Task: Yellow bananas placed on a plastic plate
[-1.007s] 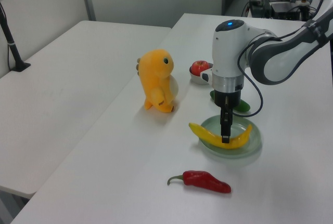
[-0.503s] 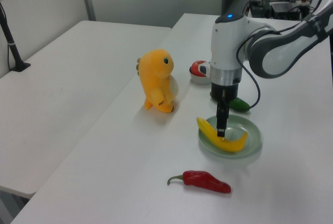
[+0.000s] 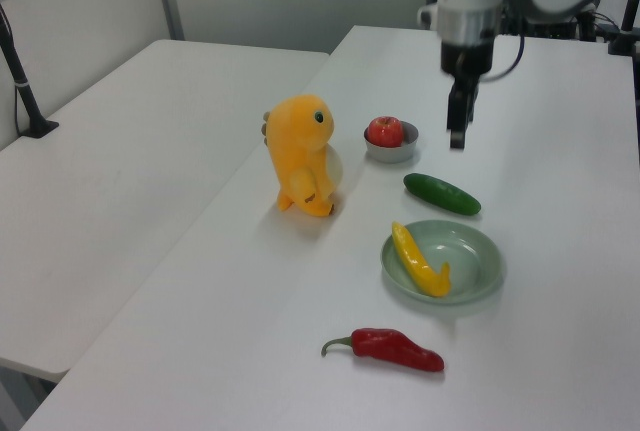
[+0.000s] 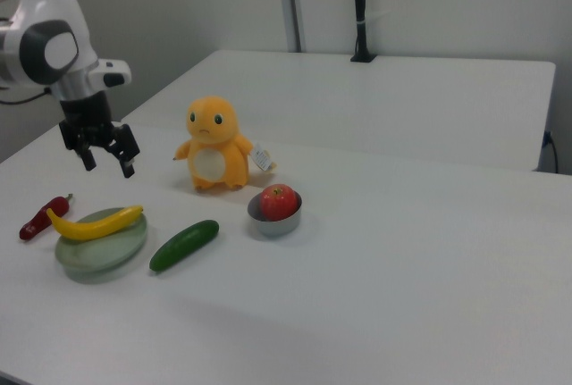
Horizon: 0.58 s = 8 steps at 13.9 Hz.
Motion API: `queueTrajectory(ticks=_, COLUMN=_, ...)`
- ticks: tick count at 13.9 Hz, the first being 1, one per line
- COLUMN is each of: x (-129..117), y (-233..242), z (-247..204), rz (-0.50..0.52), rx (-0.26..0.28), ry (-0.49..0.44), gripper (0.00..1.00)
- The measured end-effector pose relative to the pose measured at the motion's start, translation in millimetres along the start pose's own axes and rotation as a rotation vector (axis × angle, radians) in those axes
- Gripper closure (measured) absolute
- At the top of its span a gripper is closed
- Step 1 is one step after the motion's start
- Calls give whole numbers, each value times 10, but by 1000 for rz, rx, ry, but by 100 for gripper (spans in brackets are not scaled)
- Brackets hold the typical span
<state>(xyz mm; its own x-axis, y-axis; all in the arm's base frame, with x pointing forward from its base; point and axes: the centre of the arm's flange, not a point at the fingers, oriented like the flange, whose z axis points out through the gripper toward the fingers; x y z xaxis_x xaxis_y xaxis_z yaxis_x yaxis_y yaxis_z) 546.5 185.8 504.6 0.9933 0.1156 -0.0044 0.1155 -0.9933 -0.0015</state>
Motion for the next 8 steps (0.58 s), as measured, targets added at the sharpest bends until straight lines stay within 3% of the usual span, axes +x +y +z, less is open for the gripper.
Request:
queueTrajectory(ticks=3, x=-75, y=626, z=-450, rz=80, rx=-70, ry=77, gripper=0)
queueTrajectory(ticks=5, x=-104, y=1177, z=-707, rz=167, rx=-82, ry=123, gripper=0)
queueTrajectory(ticks=8, x=-160, y=1658, z=-858, rz=154, rx=-87, ry=143, gripper=0)
